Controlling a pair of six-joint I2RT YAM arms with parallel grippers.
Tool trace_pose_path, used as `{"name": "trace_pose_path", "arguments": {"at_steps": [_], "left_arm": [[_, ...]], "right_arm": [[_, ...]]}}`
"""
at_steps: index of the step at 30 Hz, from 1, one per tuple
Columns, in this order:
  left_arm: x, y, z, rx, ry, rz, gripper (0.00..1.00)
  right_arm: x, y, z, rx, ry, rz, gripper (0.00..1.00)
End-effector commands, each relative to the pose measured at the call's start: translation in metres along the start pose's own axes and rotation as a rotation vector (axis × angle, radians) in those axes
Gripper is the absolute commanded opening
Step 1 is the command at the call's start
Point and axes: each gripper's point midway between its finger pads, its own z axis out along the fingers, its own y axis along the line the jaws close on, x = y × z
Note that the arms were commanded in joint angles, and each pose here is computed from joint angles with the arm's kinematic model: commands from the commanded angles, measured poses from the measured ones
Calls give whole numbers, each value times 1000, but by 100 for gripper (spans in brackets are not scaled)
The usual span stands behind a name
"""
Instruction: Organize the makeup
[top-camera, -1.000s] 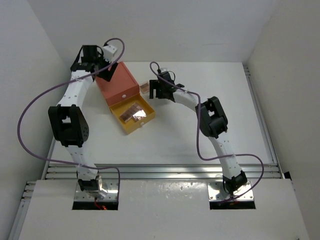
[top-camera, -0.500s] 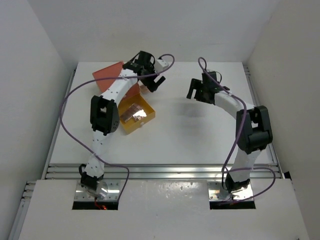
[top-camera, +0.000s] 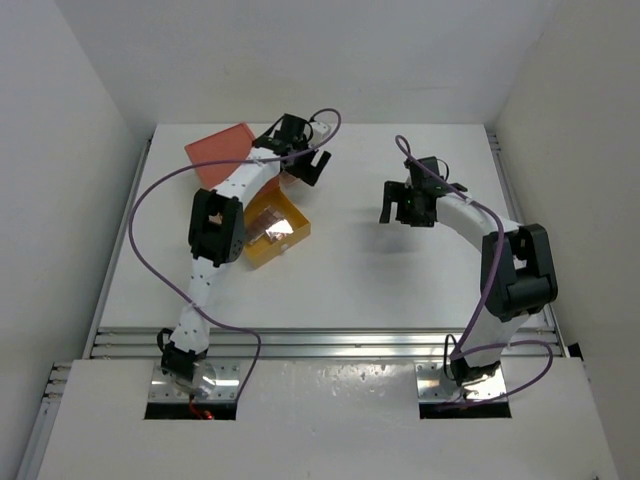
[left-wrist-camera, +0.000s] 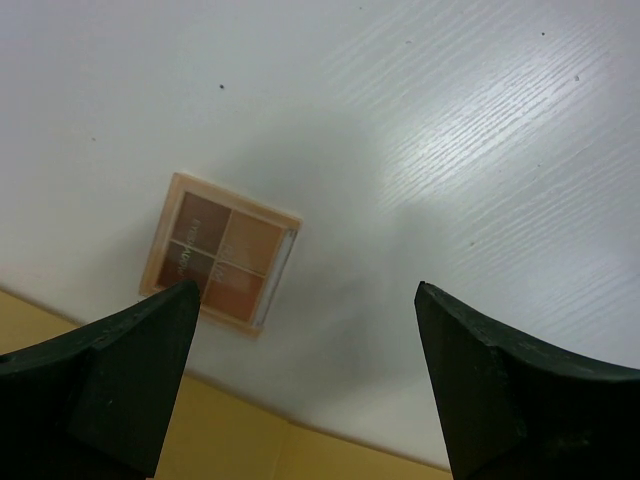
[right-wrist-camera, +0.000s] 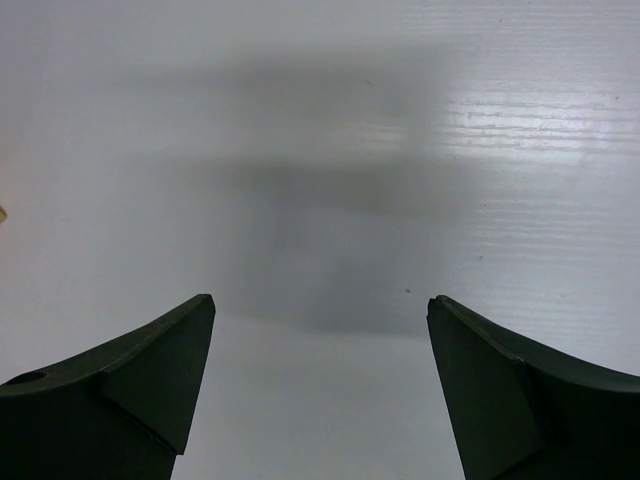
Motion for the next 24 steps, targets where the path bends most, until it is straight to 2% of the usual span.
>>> {"name": "trace_pose_path", "arguments": {"at_steps": [1, 6, 15, 18, 22, 24], "left_arm": [[7, -18, 12, 52, 2, -98, 95], [26, -25, 26, 60, 51, -177, 95], [47, -9, 40, 24, 89, -228, 95], [56, -17, 43, 58, 112, -233, 95], [74, -33, 37, 135, 160, -212, 88], [91, -53, 34, 210, 208, -208, 84]], "right_arm": [[-16, 4, -18, -18, -48, -53, 87], [-17, 5, -18, -19, -48, -68, 87], [-15, -3, -20, 7, -35, -94, 88], [-14, -4, -19, 12, -28, -97, 88], [-17, -4, -19, 14, -22, -89, 88], [-19, -3, -18, 15, -23, -82, 88]]}}
